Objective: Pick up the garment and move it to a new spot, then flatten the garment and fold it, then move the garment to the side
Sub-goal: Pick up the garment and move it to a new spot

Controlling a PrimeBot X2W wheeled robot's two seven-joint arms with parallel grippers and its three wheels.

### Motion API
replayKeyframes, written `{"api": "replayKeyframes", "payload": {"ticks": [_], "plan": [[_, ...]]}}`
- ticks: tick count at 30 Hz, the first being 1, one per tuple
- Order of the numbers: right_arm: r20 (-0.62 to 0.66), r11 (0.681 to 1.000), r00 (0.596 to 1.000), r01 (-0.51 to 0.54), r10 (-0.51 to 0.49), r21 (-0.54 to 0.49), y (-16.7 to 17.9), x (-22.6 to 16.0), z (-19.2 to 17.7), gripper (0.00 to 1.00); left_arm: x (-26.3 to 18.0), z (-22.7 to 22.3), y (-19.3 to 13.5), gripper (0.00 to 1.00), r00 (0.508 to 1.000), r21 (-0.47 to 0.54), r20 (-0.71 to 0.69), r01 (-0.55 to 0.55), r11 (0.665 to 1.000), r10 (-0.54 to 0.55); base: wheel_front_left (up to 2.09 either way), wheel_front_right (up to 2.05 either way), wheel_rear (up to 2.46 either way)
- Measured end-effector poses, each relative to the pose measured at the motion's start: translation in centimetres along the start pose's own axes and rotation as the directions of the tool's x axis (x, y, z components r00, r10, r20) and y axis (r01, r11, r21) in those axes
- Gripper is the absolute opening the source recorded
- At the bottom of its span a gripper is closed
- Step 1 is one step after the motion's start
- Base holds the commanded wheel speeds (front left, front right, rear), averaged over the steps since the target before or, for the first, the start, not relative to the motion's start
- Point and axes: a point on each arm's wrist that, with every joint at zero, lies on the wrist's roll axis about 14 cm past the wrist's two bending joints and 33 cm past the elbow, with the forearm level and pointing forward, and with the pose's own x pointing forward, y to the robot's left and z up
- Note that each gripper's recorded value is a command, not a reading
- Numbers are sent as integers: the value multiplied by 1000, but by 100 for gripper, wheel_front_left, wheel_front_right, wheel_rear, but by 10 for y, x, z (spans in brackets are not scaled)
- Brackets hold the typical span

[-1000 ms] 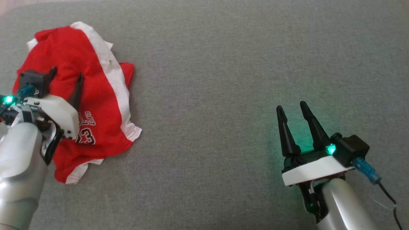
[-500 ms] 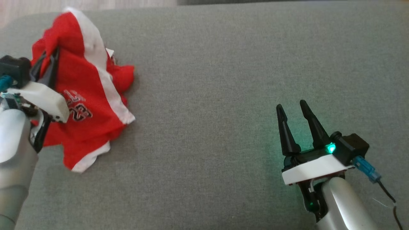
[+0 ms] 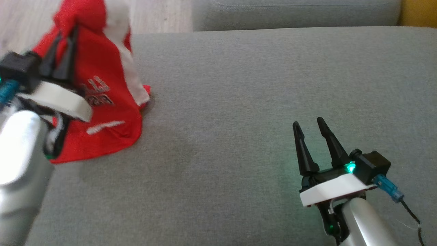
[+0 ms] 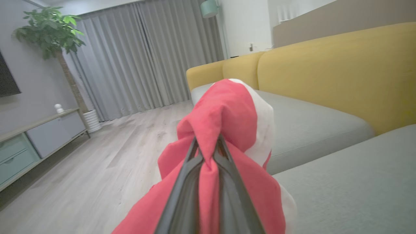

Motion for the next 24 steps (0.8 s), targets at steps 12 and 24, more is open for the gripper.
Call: {"api": "replayKeyframes", "payload": {"ticks": [12,24], "plan": [[103,992,987,122,-126,44,-37,-18,33,100,20,31,-134,0,948,-63,74,315,947,-310,0,0,0],[204,944,921,325,-331,63,-98,-59,68,100,58,49,-270,100,800,-116,152,598,793,-581,0,0,0]]}}
